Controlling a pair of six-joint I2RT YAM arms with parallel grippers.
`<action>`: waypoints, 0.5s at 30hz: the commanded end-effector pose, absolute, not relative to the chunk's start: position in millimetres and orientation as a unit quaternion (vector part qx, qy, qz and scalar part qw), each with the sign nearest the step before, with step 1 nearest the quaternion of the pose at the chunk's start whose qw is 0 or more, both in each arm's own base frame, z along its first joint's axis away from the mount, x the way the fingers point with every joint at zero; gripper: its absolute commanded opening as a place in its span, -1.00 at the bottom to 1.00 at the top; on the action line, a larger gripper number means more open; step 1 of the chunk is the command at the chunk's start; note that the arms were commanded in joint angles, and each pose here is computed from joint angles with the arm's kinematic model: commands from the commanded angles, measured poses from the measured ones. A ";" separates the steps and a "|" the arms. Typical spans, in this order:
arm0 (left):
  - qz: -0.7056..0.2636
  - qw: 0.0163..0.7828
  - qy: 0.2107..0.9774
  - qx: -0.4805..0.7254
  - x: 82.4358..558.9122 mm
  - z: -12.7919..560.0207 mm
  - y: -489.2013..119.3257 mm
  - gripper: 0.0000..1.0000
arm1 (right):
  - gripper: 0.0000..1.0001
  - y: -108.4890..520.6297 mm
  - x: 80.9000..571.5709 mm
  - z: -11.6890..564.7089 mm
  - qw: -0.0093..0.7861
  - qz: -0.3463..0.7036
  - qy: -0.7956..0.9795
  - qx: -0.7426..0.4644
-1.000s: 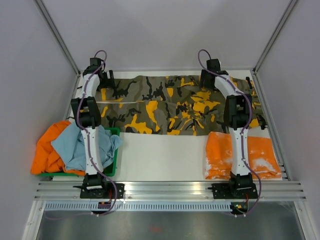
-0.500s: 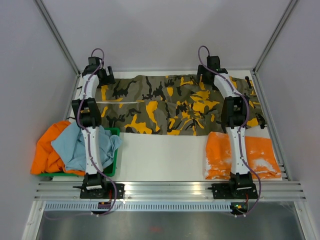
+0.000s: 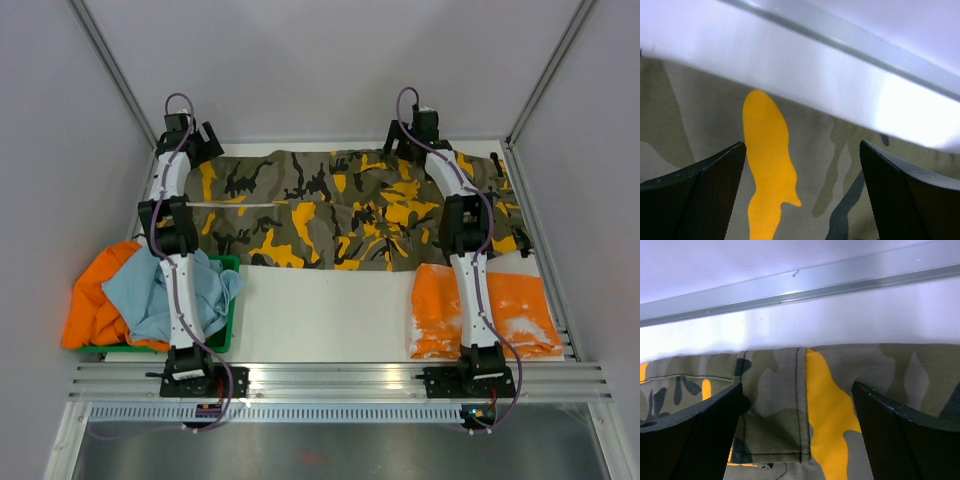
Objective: Fold and stack the trousers
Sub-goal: Flatten the trousers out
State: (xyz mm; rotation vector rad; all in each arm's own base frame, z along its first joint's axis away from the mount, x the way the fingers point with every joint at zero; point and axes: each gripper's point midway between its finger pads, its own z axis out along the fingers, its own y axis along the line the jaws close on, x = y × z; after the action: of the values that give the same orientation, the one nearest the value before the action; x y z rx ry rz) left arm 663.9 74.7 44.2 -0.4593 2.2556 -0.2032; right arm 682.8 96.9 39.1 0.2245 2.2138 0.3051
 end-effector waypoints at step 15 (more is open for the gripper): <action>-0.132 0.596 0.763 -0.215 584.3 319.1 64.7 0.99 | 0.96 3.4 544.6 316.4 0.606 0.039 0.777 0.164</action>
State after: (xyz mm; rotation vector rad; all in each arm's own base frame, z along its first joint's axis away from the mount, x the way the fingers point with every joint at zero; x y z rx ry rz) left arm 608.3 60.9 277.1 -0.4316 1.8817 -0.2724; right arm 594.2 54.3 274.8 0.2207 1.9254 0.2313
